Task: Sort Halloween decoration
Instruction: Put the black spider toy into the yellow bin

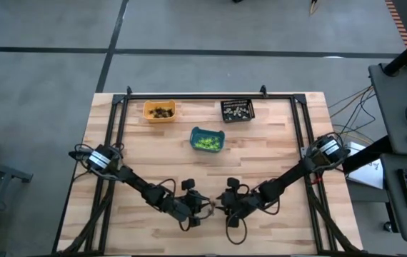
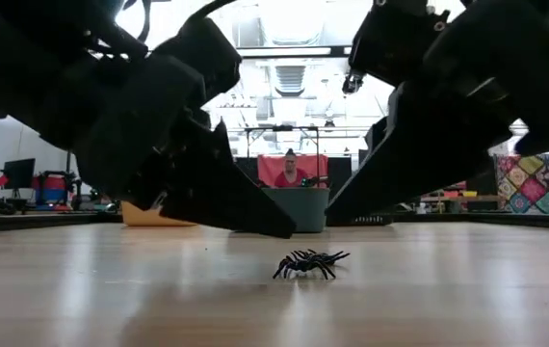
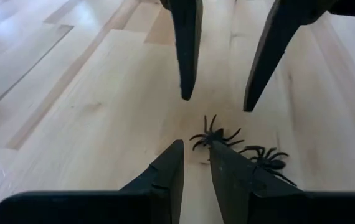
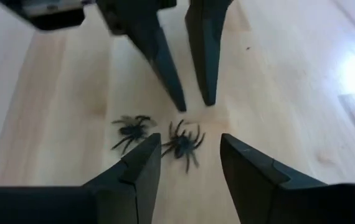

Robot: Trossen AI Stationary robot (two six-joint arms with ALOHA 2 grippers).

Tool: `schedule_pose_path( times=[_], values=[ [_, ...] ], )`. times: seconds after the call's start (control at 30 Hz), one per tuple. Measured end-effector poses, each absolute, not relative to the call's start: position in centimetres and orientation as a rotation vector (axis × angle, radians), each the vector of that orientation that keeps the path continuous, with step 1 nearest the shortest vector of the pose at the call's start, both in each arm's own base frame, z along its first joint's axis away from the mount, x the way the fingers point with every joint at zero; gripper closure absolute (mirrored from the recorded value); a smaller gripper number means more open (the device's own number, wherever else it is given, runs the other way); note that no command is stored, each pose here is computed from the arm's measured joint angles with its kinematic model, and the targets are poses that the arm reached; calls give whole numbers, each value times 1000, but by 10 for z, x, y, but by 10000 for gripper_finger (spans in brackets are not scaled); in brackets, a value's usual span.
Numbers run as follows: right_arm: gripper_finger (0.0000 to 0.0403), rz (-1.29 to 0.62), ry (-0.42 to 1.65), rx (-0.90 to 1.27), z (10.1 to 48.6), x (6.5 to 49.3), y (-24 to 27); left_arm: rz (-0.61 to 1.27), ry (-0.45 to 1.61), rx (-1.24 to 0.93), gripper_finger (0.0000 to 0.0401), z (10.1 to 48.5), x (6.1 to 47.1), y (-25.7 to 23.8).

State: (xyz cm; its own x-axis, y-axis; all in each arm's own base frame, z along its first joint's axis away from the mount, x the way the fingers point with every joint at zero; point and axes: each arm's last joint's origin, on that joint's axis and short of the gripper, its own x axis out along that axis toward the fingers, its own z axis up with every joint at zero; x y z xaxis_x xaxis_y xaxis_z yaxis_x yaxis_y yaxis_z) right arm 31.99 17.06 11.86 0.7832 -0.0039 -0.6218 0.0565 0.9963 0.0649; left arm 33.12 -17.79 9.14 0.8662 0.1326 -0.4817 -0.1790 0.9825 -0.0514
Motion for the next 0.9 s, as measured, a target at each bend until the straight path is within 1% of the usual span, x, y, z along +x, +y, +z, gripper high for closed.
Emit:
schedule_pose_path(
  times=[0.37, 0.7, 0.9],
  values=[
    [242, -85, 668, 138, 113, 319, 168, 167, 496, -84, 340, 82, 334, -176],
    [243, -137, 688, 179, 90, 321, 169, 174, 504, -89, 340, 76, 334, -175],
    [246, -138, 658, 181, 85, 324, 170, 176, 504, -93, 340, 76, 334, -175]
  ],
)
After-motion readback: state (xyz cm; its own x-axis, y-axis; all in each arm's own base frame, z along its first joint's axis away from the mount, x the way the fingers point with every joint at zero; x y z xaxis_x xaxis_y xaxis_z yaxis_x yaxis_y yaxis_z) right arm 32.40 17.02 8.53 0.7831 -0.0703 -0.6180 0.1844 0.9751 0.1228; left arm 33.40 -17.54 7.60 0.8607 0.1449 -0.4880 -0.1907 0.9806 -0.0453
